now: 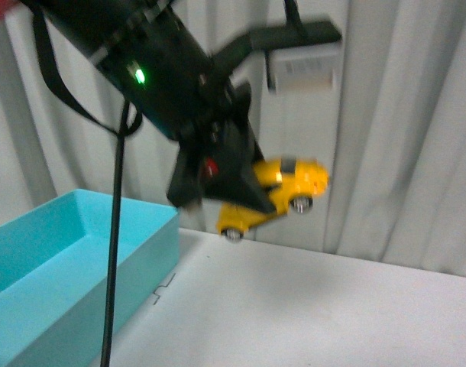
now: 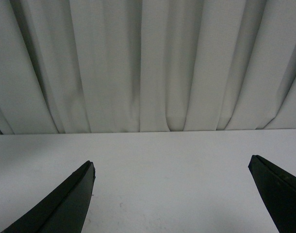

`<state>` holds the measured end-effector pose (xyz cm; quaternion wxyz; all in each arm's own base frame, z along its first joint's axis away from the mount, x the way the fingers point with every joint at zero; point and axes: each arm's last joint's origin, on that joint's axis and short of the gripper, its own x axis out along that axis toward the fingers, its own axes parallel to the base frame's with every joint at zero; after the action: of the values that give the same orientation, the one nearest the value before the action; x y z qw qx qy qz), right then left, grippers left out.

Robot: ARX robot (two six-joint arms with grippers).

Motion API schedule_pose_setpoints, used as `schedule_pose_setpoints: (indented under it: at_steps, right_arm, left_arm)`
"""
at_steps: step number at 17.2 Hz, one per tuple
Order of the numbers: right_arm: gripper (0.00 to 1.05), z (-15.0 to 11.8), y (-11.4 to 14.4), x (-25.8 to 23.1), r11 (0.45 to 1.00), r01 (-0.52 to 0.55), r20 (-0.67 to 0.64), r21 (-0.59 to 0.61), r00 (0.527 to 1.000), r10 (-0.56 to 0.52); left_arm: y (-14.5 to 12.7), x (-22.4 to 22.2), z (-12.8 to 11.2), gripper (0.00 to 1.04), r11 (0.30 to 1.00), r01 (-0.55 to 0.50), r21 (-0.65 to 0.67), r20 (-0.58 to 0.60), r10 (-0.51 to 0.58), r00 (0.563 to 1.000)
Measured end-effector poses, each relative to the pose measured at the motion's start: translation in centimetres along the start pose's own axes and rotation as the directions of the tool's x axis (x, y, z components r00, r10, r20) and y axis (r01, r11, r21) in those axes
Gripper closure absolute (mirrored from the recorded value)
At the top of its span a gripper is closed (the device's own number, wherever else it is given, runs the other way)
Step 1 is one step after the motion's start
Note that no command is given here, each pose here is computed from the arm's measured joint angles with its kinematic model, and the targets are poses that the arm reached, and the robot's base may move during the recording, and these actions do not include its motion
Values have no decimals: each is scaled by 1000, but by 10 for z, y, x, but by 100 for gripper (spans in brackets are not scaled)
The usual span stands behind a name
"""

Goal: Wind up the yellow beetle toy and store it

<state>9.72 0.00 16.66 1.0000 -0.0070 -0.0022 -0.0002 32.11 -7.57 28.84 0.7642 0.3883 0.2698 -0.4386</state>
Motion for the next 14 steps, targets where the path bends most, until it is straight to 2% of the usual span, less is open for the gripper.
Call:
schedule_pose_setpoints:
  at_steps: [2,3,5,7,9,14]
  right_arm:
    - [7,0,0,0,1000,0,0,0,1000,0]
    - [7,0,0,0,1000,0,0,0,1000,0]
    - [7,0,0,0,1000,0,0,0,1000,0]
    - [7,0,0,0,1000,0,0,0,1000,0]
    - [7,0,0,0,1000,0,0,0,1000,0]
    - [7,0,0,0,1000,0,0,0,1000,0]
  left_arm:
    - [24,-61,-18,65,969,-217,-120,49,224,973]
    - [39,-82,-31,65,928,-324,-183,22,333,943]
    - [59,-100,-68,65,822,-457,-341,-104,450,887]
    - [68,-91,-117,65,694,-549,-466,-300,461,836]
    - [62,-69,-157,65,613,-584,-532,-428,401,810]
    - [46,-16,-209,65,553,-606,-572,-545,296,784]
